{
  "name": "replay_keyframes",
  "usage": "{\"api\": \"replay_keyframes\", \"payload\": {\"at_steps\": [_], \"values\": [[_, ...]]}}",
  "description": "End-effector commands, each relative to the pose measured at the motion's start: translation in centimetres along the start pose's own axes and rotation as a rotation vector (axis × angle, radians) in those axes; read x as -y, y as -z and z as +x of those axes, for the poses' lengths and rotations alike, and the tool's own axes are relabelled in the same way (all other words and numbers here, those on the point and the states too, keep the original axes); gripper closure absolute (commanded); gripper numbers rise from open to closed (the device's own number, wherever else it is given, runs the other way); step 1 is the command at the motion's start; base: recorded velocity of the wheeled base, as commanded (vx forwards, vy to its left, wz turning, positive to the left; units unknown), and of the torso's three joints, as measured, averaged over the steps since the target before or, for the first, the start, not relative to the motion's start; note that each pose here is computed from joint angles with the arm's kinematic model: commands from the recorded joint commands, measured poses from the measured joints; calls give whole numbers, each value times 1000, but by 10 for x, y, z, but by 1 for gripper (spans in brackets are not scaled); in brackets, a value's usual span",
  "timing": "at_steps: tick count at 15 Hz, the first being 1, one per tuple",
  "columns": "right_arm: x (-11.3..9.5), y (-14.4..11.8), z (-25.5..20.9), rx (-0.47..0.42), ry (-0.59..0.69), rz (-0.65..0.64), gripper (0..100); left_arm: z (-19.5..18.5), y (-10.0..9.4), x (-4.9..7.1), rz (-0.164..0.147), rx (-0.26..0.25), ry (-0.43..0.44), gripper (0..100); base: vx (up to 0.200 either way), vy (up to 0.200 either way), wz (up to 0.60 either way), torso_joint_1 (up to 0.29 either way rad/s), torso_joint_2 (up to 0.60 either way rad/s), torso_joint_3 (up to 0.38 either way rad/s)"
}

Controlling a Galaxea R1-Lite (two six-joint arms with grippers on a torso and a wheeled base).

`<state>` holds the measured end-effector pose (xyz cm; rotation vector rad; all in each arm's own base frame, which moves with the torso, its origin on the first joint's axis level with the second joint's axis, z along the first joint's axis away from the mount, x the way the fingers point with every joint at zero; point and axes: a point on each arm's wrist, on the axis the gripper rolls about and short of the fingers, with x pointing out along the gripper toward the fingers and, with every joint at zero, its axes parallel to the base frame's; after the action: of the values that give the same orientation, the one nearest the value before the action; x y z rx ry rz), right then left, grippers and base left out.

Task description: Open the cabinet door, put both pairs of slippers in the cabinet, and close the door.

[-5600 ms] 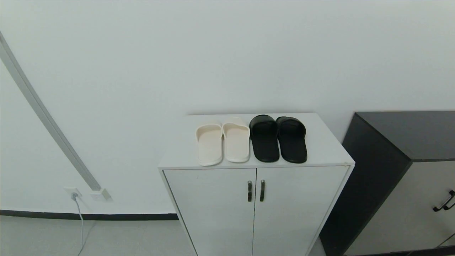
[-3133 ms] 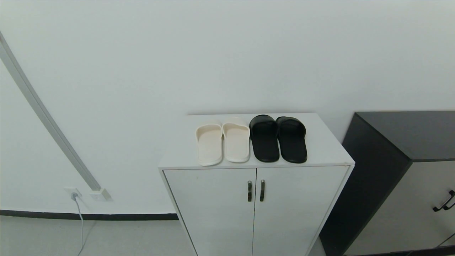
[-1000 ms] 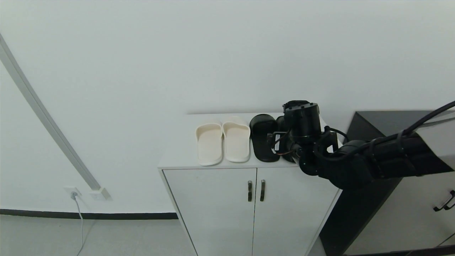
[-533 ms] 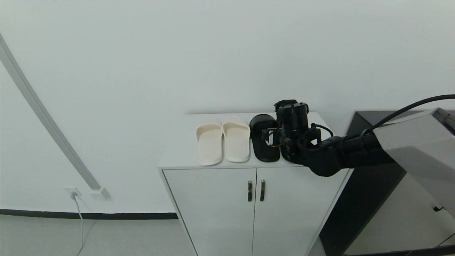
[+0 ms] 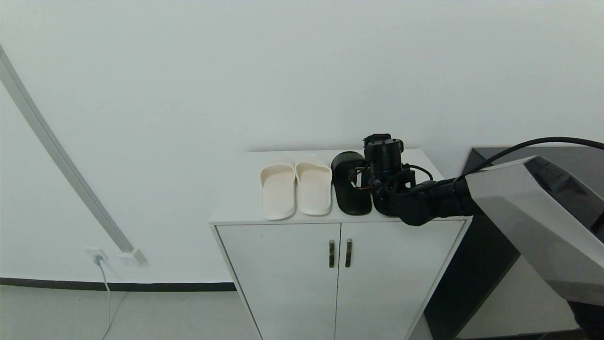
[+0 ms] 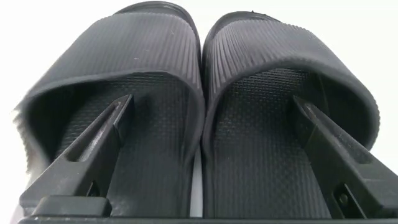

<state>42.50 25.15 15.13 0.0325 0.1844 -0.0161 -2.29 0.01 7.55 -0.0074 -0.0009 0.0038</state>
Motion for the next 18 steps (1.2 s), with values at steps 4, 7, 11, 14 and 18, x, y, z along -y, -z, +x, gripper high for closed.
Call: {"api": "replay_keyframes", "payload": {"at_steps": [4,7,11,14,18], "values": [[2,-1,6,9,9,7,0,0,0,0,0,-1,-1,100,0,0,0,0,0,0],[1,-2,13,11,13,3,0,0,0,0,1,-1,1,100,0,0,0,0,0,0],[1,-4,19,27,18,13,100,0,0,0,0,-1,-1,100,0,0,0,0,0,0],[1,-4,19,27,18,13,100,0,0,0,1,-1,1,100,0,0,0,0,0,0],[1,-5,19,31,19,6,100,0,0,0,1,-1,1,100,0,0,0,0,0,0]]}}
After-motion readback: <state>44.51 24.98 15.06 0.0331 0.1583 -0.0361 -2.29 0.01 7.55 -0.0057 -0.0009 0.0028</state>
